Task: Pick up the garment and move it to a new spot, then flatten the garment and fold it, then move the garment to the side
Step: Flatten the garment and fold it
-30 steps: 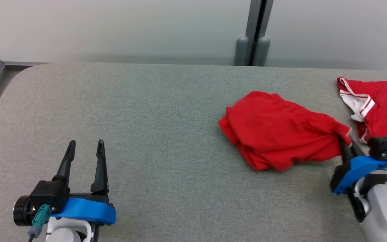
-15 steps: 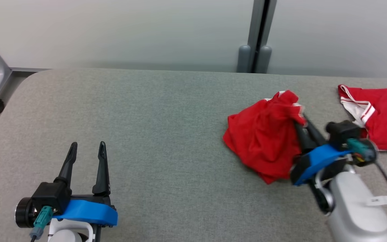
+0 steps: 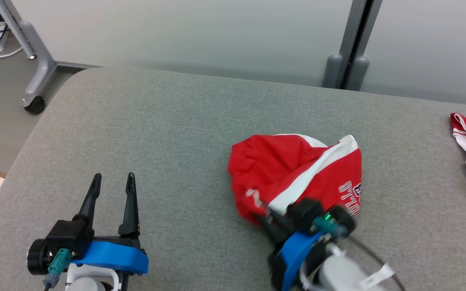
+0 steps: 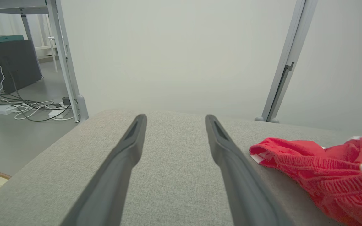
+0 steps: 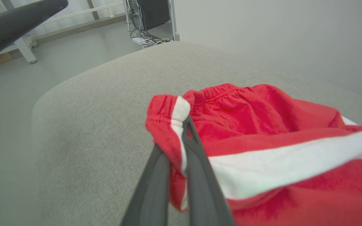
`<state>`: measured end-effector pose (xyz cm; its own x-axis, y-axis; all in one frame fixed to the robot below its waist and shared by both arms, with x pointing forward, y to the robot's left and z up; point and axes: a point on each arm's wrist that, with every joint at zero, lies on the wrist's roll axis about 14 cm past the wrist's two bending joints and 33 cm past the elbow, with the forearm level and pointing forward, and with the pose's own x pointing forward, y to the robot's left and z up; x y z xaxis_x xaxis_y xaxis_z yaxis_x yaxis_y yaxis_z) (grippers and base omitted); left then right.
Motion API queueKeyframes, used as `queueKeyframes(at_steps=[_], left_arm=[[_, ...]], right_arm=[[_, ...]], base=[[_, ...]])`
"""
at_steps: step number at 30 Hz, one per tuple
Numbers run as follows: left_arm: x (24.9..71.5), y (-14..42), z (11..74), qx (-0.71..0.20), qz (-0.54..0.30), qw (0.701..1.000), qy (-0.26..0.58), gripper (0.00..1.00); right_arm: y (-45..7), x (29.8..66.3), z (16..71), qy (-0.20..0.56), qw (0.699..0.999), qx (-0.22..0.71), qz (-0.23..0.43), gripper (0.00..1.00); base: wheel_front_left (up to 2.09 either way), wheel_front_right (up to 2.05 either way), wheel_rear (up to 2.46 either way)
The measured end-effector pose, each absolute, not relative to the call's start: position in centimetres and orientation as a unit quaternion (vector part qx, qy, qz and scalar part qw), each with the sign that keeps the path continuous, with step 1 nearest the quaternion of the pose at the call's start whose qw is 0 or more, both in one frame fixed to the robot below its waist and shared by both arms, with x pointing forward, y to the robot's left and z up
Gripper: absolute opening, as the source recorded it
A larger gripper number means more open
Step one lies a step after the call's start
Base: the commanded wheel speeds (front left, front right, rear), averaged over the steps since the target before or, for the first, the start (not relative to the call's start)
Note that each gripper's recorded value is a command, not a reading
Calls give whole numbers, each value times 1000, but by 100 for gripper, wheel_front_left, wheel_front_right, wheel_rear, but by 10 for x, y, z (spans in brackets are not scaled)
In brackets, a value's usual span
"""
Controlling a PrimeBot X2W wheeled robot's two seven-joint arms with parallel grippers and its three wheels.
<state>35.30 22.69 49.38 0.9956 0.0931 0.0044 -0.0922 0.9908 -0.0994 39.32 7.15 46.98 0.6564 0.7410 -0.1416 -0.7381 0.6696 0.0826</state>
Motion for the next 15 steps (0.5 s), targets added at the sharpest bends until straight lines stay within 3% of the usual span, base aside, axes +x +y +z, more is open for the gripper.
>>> queueKeyframes(at_steps=[5, 6, 7, 15], left_arm=[[351, 228, 492, -53, 51, 997, -1, 100], [352, 227, 491, -54, 50, 997, -1, 100], [352, 226, 491, -54, 50, 997, -1, 100], [357, 218, 492, -55, 38, 998, -4, 100]], right_arm=[[103, 336, 443, 129, 870, 23, 475, 0], [106, 330, 441, 133, 866, 25, 482, 47], [107, 325, 440, 135, 863, 27, 487, 100], [97, 331, 456, 106, 876, 38, 469, 100]], base=[[0, 0, 0], [0, 0, 0], [0, 0, 0], [0, 0, 0]])
